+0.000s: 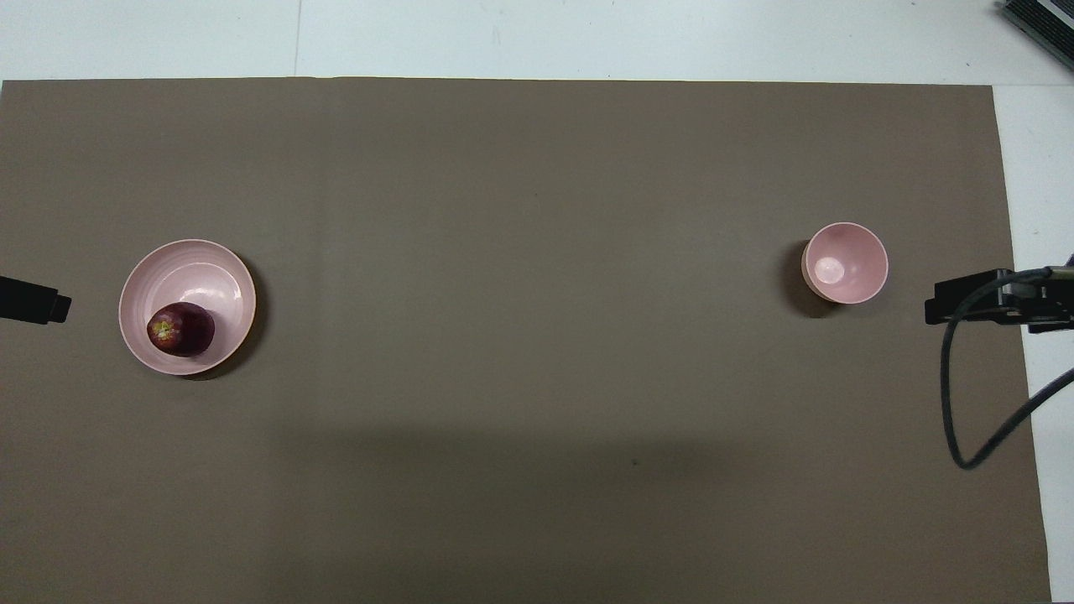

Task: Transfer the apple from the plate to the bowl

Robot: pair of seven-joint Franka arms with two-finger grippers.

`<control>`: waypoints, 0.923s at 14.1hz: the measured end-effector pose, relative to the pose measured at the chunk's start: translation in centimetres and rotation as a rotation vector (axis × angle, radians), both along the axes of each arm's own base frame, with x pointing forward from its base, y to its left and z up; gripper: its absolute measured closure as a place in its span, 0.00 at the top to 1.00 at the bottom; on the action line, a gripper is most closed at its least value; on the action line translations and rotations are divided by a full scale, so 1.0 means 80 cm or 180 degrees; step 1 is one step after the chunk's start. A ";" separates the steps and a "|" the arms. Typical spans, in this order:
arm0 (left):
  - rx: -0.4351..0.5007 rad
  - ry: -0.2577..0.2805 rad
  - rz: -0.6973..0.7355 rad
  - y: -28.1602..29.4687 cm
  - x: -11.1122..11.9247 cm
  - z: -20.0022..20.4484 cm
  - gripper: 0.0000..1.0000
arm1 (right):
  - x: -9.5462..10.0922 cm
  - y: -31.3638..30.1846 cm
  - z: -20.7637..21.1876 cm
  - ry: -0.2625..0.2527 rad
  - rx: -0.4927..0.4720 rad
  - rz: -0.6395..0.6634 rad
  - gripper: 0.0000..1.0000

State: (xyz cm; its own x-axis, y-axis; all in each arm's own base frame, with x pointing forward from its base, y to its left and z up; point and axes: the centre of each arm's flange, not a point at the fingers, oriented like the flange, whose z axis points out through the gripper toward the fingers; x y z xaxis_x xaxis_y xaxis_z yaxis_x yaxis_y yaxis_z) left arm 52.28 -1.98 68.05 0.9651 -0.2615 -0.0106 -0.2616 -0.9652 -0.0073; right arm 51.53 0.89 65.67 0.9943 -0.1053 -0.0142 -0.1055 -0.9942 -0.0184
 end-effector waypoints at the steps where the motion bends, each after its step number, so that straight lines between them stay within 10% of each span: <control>1: 0.0000 0.0002 0.0000 0.000 0.000 0.001 1.00 | 0.000 0.000 0.002 -0.0005 0.0000 0.0001 1.00; 13: -0.0001 -0.0024 0.0016 0.002 -0.004 0.007 1.00 | -0.012 0.002 0.027 0.0064 -0.0001 0.0017 1.00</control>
State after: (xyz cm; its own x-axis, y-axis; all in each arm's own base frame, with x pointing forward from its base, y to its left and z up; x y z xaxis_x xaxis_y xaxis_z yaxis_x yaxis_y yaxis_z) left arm 51.99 -1.85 68.62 0.9665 -0.2566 -0.0031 -0.2566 -0.9665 -0.0091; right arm 50.61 1.09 67.82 0.9944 -0.0998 -0.0341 -0.1004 -0.9948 -0.0160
